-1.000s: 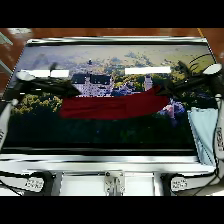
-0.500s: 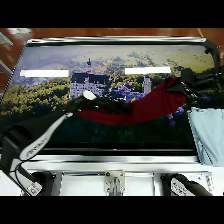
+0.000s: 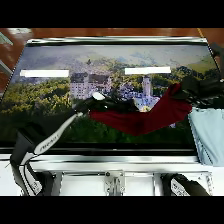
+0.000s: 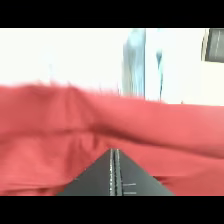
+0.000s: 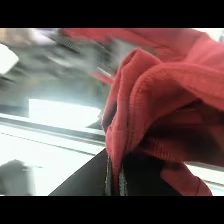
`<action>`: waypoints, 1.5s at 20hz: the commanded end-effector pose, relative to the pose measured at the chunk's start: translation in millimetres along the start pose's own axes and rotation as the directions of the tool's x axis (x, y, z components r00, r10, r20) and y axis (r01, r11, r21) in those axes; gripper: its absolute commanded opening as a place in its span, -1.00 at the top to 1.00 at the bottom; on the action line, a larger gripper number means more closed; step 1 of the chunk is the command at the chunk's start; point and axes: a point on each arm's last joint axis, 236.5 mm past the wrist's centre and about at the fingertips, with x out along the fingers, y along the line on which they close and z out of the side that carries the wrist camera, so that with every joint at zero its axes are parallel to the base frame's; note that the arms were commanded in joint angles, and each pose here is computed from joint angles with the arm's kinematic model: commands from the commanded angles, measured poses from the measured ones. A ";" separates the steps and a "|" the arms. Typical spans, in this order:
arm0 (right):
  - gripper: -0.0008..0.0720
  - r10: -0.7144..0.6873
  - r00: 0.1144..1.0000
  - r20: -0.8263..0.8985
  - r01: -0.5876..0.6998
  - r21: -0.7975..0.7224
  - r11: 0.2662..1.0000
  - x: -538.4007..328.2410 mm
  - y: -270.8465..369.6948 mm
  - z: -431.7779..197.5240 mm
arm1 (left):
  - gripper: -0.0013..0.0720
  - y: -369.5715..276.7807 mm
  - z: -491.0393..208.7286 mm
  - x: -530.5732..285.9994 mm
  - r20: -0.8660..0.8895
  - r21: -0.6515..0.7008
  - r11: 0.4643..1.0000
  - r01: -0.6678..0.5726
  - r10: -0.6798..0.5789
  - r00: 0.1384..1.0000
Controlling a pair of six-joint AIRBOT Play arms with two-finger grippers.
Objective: Fold the shirts.
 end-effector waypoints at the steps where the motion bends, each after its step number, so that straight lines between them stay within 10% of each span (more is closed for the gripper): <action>1: 0.83 -0.039 0.998 -0.045 0.035 -0.078 0.996 43.3 13.5 9.0 | 0.86 8.8 75.5 -94.9 0.141 0.075 0.995 -0.064 0.053 0.989; 8: 0.83 0.010 0.979 -0.204 -0.055 -0.217 0.975 248.7 91.0 -1.3 | 0.86 -65.2 155.9 -391.6 0.574 0.204 0.963 -0.175 0.028 0.819; 13: 0.79 0.257 0.929 -0.265 -0.242 0.087 0.966 360.5 132.4 -21.7 | 0.86 -128.8 97.0 -479.8 0.631 0.340 0.892 -0.297 0.018 0.775; 16: -0.63 0.437 0.863 -0.254 -0.408 0.157 0.899 357.2 160.0 -14.1 | 0.86 -133.4 80.3 -488.9 0.647 0.348 0.852 -0.391 0.084 0.758; 19: -0.71 0.467 0.849 -0.248 -0.445 0.142 0.884 320.9 148.3 6.7 | 0.86 -133.8 75.0 -480.8 0.625 0.359 0.851 -0.384 0.086 0.776; 22: -0.71 0.325 0.904 -0.276 -0.319 0.067 0.945 278.1 89.0 20.7 | 0.86 -132.5 73.9 -474.6 0.612 0.362 0.854 -0.375 0.086 0.786; 27: -0.71 -0.239 0.864 -0.443 0.260 -0.014 0.965 195.4 -88.5 -6.7 | 0.86 -133.1 72.9 -473.3 0.608 0.364 0.854 -0.372 0.085 0.789; 30: -0.73 -0.218 0.828 -0.516 0.275 0.035 0.961 206.3 -110.6 -45.7 | 0.86 -132.4 68.9 -470.3 0.591 0.369 0.854 -0.365 0.088 0.802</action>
